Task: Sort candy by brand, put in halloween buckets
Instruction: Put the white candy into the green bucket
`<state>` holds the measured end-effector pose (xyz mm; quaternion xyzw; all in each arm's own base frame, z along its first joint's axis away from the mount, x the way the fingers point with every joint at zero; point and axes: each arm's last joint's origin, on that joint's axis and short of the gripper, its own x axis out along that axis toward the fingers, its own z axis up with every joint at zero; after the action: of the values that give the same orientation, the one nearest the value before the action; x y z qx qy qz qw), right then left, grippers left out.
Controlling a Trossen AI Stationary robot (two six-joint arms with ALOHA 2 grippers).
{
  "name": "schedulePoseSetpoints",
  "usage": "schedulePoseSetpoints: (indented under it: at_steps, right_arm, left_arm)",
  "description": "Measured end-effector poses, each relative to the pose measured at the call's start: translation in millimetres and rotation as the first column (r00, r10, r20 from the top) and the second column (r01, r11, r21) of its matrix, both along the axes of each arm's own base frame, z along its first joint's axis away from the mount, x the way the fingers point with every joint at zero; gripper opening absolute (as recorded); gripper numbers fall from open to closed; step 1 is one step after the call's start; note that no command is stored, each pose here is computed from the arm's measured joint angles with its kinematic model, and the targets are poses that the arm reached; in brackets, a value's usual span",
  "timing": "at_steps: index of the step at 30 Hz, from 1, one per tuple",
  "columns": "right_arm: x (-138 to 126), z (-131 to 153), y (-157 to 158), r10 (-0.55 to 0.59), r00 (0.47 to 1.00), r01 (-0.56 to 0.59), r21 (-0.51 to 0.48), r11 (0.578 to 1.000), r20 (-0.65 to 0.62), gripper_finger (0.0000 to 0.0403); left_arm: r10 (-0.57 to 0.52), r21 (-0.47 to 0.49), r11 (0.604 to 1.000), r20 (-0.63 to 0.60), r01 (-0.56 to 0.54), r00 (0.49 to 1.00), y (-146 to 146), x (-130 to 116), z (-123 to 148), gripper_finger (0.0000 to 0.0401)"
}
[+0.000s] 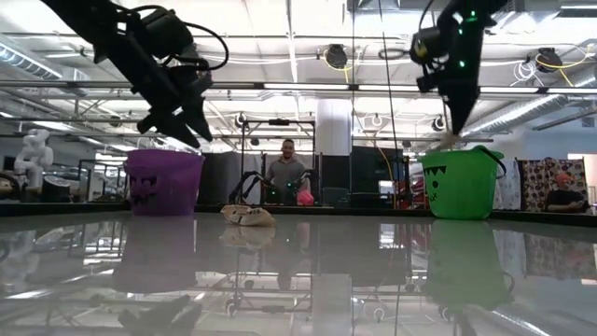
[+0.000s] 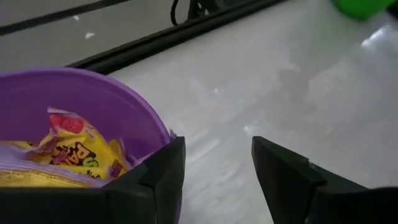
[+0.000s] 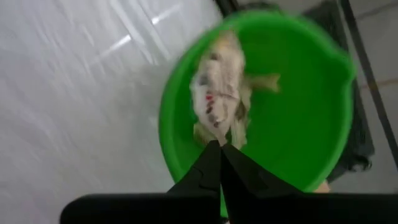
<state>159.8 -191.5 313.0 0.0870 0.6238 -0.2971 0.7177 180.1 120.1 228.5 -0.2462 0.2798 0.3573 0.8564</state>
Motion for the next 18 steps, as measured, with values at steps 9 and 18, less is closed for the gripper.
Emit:
schedulePoseSetpoints:
  at_steps: [9, 18]
  right_arm:
    - [-16, -31, -4, -0.098, 0.991, 0.103, 0.048, 0.994, -0.090, 0.0000]
    - [-22, -32, -10, -0.253, 0.963, 0.252, -0.023, 0.968, -0.094, 0.0000]
  left_arm:
    - [0.048, -0.079, 0.996, 0.069, -0.043, 0.996, 6, -3, 1, 0.0191]
    - [0.048, -0.160, 0.987, 0.115, -0.029, 0.992, 4, -2, 1, 0.0191]
